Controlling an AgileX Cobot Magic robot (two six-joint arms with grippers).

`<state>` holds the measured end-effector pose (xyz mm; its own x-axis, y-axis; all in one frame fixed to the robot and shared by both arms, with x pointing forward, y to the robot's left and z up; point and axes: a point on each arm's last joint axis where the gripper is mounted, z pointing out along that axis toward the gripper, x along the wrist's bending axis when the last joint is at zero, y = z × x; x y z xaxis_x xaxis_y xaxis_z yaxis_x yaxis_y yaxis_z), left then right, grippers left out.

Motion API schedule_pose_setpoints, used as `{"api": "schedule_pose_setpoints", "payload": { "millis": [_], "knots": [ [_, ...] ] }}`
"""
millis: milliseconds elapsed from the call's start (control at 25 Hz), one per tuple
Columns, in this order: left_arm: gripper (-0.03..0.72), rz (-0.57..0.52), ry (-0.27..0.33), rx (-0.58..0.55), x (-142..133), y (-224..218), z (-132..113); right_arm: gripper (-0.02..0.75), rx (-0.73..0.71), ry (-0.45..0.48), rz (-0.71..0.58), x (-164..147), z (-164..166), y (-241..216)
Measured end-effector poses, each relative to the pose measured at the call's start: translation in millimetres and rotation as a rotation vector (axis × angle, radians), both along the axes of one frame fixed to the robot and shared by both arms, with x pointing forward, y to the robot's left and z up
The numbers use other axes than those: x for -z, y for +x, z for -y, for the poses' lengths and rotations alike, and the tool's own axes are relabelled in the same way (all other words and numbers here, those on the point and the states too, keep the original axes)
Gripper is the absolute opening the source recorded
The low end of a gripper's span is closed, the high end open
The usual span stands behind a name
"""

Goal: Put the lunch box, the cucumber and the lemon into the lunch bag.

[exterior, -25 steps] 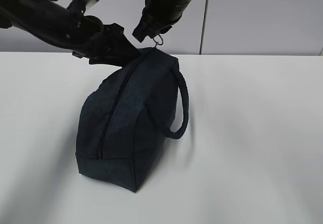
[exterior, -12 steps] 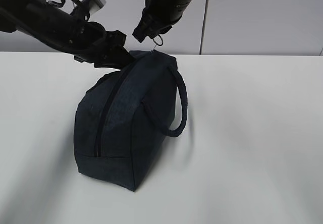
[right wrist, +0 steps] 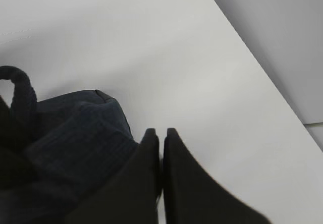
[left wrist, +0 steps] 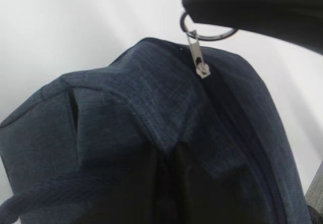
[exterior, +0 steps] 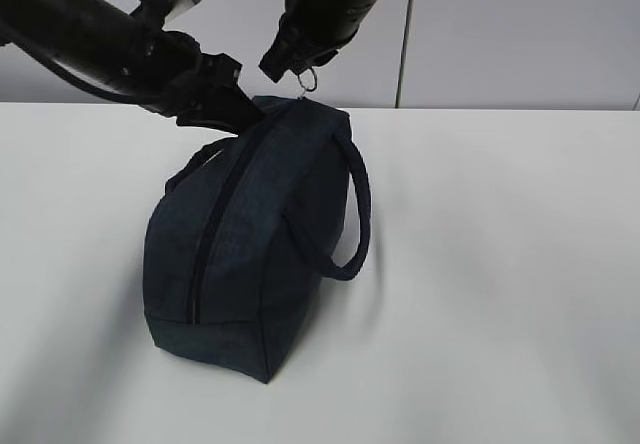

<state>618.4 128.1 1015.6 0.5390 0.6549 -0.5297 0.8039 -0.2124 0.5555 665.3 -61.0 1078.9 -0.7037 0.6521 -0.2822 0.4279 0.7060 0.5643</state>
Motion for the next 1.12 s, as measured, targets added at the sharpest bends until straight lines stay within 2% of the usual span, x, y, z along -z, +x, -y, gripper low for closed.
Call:
{"api": "schedule_pose_setpoints", "payload": {
  "millis": [560,880,1120],
  "knots": [
    [0.020,-0.004,0.007,0.113,-28,-22,-3,0.000,-0.003,0.036,0.034,-3,-3,2],
    [0.020,0.015,0.005,0.138,-47,-33,-5,0.000,-0.007,0.065,0.044,-4,-6,2],
    [0.020,0.005,0.004,0.148,-51,-37,-6,0.000,-0.008,0.082,0.043,-7,-8,1]
  ]
}}
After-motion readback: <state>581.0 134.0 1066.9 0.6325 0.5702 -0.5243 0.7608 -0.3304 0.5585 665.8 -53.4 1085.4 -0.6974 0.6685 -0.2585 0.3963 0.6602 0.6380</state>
